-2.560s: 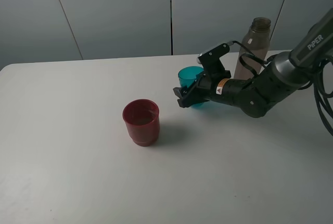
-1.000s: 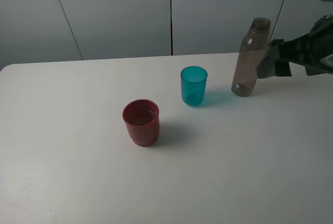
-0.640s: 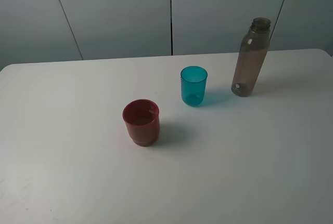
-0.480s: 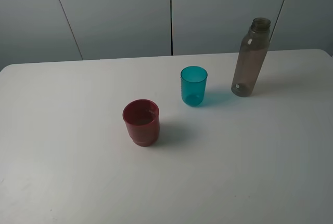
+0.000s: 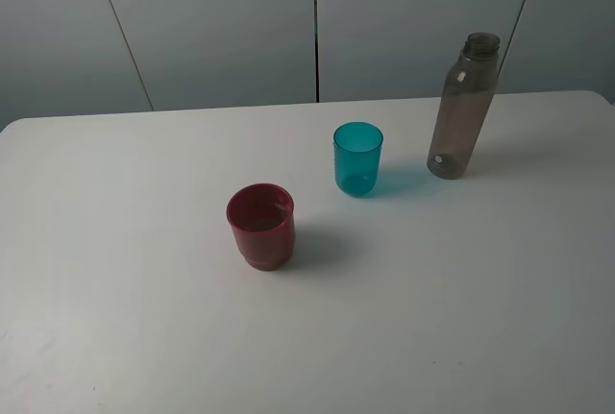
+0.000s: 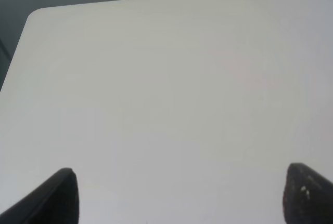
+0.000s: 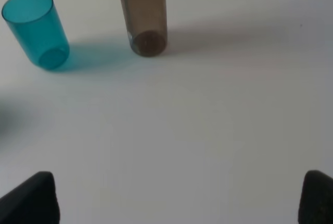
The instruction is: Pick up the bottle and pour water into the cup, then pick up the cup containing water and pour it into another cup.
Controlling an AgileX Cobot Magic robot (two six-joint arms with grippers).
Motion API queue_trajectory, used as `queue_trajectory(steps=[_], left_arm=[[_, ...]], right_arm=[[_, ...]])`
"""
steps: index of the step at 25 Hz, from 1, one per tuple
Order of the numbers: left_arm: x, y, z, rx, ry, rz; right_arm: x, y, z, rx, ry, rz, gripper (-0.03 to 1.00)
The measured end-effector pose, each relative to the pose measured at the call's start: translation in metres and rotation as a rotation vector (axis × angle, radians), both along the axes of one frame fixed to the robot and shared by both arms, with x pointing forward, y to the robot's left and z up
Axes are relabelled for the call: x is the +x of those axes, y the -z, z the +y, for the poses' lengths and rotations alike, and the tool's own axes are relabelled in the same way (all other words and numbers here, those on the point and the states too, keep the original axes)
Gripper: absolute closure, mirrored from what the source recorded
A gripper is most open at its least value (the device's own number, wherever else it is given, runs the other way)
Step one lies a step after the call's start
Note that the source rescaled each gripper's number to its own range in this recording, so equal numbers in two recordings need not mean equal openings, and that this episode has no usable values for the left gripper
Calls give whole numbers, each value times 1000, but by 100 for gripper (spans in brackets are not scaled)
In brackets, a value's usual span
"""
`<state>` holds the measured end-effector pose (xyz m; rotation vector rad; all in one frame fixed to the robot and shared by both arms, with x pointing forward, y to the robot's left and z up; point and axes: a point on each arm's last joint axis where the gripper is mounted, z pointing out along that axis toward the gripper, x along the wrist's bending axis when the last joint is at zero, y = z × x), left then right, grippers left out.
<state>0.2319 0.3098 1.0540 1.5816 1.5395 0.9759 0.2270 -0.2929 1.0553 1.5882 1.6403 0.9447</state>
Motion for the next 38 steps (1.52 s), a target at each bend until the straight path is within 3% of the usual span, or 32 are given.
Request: queue_trajectory(steps=[13,38], left_arm=[[0,0,0,0,0,0],[0,0,0,0,0,0]], right_arm=[[4,3,-1,21,-19,-51,-3],[4,3,-2,12,71,-52,-3]])
